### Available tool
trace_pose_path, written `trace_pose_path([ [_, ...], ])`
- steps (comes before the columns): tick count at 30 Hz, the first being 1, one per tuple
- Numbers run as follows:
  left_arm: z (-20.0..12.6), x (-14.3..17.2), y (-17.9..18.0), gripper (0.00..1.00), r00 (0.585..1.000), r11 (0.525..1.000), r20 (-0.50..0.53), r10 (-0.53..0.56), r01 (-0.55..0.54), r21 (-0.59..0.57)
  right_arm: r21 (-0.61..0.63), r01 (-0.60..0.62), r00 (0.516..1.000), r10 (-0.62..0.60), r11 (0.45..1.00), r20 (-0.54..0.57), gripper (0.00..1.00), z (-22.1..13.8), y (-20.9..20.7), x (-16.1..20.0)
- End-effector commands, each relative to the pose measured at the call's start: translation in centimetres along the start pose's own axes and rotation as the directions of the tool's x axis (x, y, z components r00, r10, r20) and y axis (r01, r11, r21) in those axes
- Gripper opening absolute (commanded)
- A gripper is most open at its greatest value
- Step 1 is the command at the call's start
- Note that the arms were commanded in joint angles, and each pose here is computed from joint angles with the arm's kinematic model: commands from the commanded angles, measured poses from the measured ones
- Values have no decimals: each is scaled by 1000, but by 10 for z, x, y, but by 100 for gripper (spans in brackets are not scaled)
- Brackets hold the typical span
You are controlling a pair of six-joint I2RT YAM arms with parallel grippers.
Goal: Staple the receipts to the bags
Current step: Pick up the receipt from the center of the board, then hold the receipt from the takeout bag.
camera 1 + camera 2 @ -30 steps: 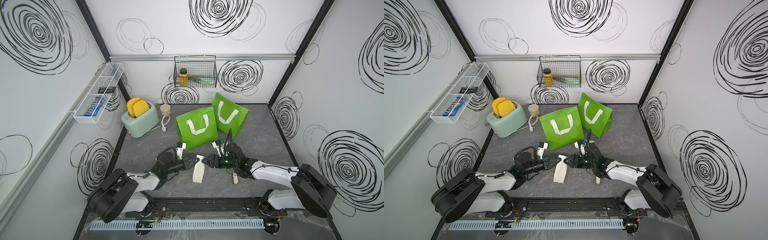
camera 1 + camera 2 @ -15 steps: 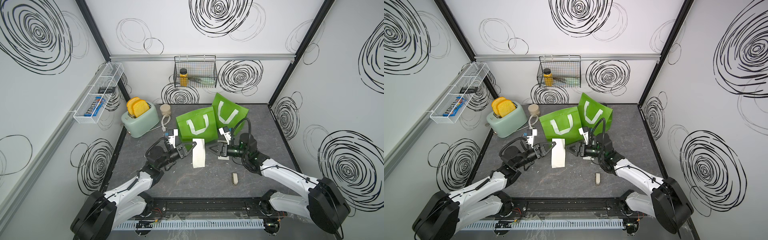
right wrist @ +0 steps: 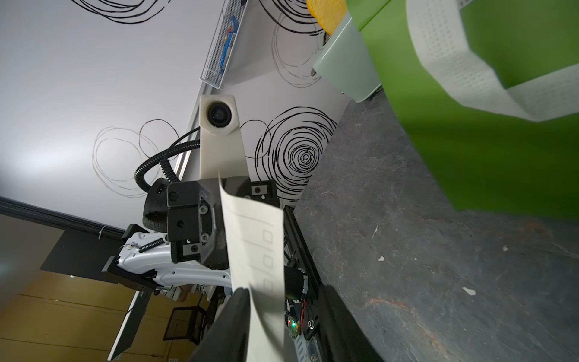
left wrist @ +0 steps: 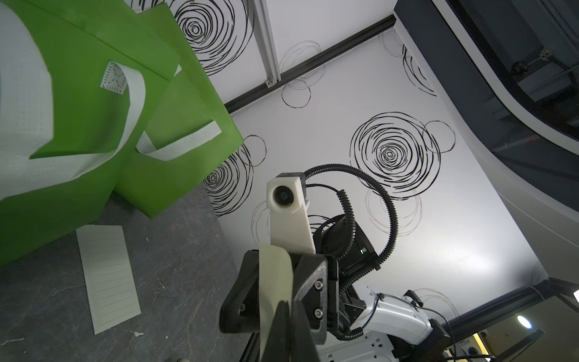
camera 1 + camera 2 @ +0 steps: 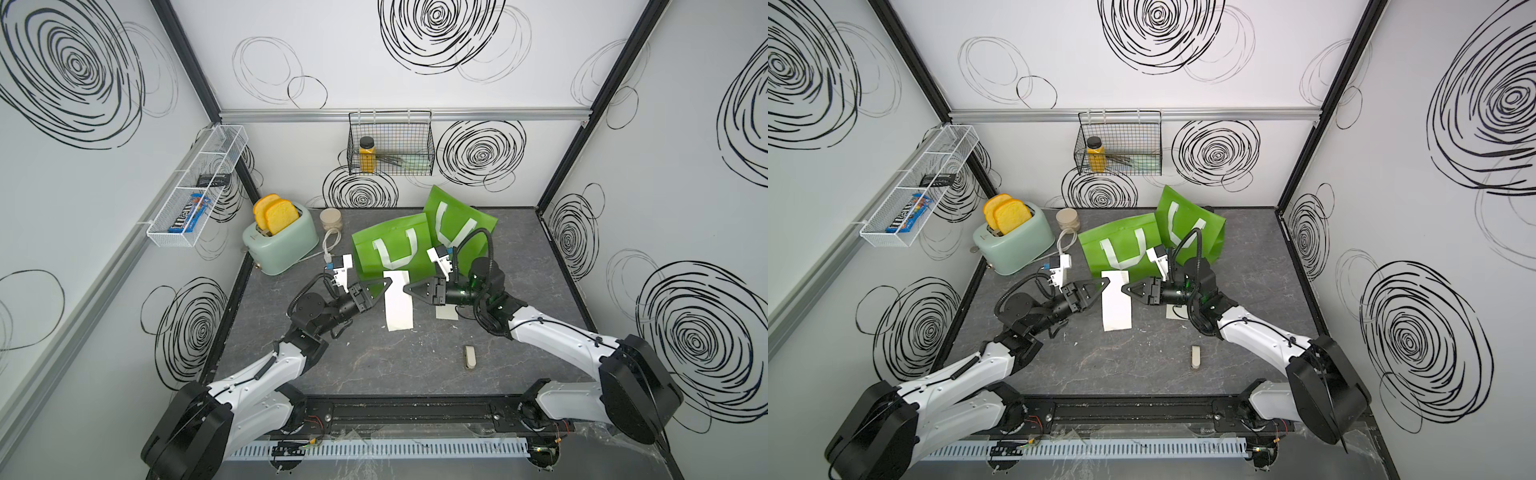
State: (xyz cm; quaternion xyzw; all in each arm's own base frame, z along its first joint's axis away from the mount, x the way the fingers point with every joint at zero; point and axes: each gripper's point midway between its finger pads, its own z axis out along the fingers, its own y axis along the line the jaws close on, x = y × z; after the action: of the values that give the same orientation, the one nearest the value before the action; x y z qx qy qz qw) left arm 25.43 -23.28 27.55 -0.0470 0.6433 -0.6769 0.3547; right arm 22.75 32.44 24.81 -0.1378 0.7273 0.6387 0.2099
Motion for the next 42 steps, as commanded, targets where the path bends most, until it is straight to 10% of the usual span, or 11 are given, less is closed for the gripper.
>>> trace_pose_path([
  [1,-2,-17,-24,0,997,997,67,28,-32,70,-53,42,999,-42,998,6,33,3,18,-4],
  [6,-3,-22,-21,0,995,997,101,19,-26,67,-57,55,998,-53,997,35,2,3,23,-9],
  [11,-1,-23,-16,2,996,998,87,20,-24,50,-15,92,995,-92,996,39,0,3,15,-18],
  [15,-2,-36,1,60,996,997,65,67,-64,-47,23,141,988,-142,990,60,0,-7,1,-30],
  [19,-4,-58,19,82,986,969,16,164,-158,-193,92,221,972,-226,971,58,0,-18,-18,-47],
  [42,43,-188,68,84,862,752,-218,457,-506,-422,245,413,906,-423,877,-13,1,-6,-60,-116],
])
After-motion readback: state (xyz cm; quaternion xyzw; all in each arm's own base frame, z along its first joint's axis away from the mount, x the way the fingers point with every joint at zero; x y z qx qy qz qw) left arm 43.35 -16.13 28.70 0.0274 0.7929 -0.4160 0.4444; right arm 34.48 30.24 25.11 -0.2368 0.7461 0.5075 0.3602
